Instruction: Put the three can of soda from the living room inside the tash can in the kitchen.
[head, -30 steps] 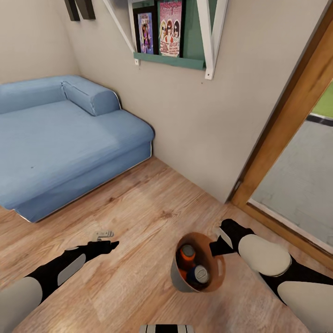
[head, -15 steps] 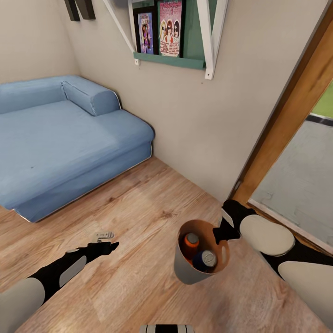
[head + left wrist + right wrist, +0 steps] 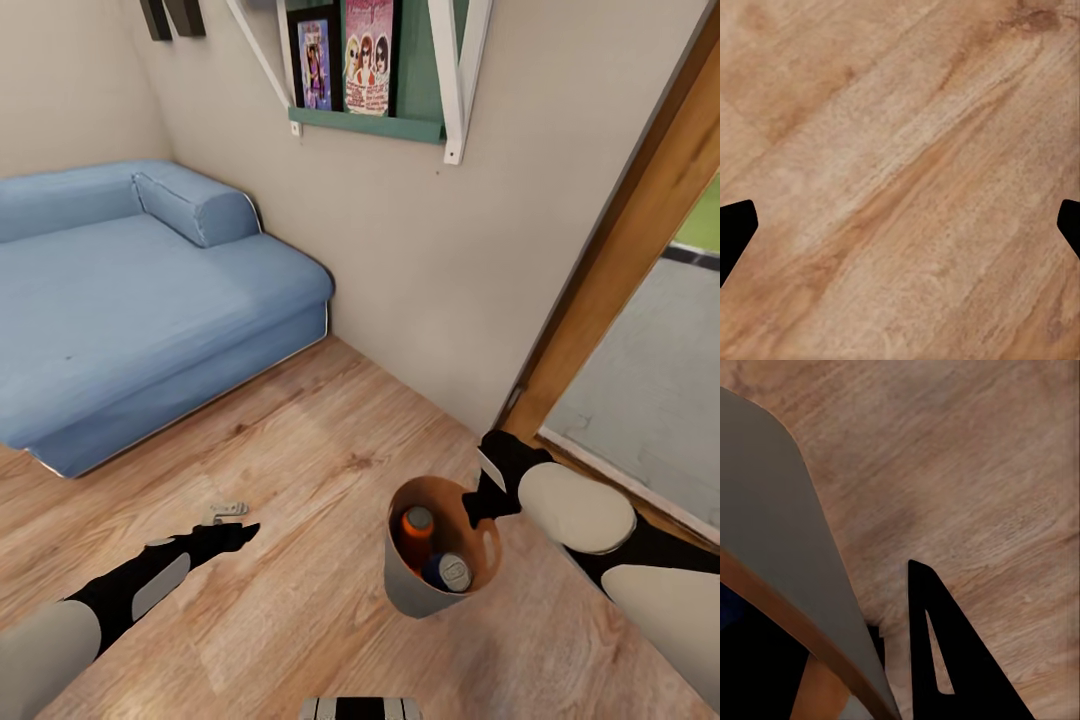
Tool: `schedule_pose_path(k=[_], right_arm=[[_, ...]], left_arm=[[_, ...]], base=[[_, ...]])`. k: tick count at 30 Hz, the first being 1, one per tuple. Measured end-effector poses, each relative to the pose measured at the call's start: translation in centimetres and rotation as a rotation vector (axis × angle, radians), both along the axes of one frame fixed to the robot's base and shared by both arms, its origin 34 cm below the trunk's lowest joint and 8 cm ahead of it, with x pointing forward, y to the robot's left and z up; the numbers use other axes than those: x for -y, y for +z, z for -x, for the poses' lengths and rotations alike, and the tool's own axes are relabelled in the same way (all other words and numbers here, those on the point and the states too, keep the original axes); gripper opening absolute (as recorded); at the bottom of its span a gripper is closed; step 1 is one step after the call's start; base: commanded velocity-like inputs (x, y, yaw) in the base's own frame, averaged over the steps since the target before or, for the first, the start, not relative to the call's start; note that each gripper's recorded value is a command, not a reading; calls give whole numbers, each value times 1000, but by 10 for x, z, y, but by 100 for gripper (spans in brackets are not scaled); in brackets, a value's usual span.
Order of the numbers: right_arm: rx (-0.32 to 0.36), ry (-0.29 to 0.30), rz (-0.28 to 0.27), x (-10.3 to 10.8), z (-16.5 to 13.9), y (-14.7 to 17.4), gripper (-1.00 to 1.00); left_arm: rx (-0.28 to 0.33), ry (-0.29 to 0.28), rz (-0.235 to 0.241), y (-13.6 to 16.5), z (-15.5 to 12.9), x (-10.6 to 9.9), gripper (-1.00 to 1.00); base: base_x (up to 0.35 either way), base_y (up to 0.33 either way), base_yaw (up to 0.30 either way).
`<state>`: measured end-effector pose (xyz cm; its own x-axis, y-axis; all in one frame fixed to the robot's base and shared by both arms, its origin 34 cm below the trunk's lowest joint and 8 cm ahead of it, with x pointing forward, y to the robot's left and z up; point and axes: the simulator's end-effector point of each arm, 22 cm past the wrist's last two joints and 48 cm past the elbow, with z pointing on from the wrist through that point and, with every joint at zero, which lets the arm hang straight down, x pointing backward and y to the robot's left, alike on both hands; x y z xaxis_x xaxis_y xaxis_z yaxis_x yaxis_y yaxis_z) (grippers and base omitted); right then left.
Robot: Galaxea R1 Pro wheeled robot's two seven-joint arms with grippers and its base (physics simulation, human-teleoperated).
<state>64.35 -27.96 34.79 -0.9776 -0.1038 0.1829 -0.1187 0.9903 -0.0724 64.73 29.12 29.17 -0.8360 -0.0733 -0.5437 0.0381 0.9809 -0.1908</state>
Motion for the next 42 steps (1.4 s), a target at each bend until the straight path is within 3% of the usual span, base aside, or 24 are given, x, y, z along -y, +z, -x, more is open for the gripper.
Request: schedule_pose_path(k=[7,24,42], right_arm=[[2,-23,-25,-5,1,-5,-100],[3,23,20,5,6,-28,-100],[-15,20,11,2,18,-66,-100]], left_arm=[[0,-2,3,-5,1,3,100],[-8,12,-1,-38,13,6,100],[-26,14,-2,-75,25,6,100]], base=[[0,0,0],[0,0,0],[0,0,0]])
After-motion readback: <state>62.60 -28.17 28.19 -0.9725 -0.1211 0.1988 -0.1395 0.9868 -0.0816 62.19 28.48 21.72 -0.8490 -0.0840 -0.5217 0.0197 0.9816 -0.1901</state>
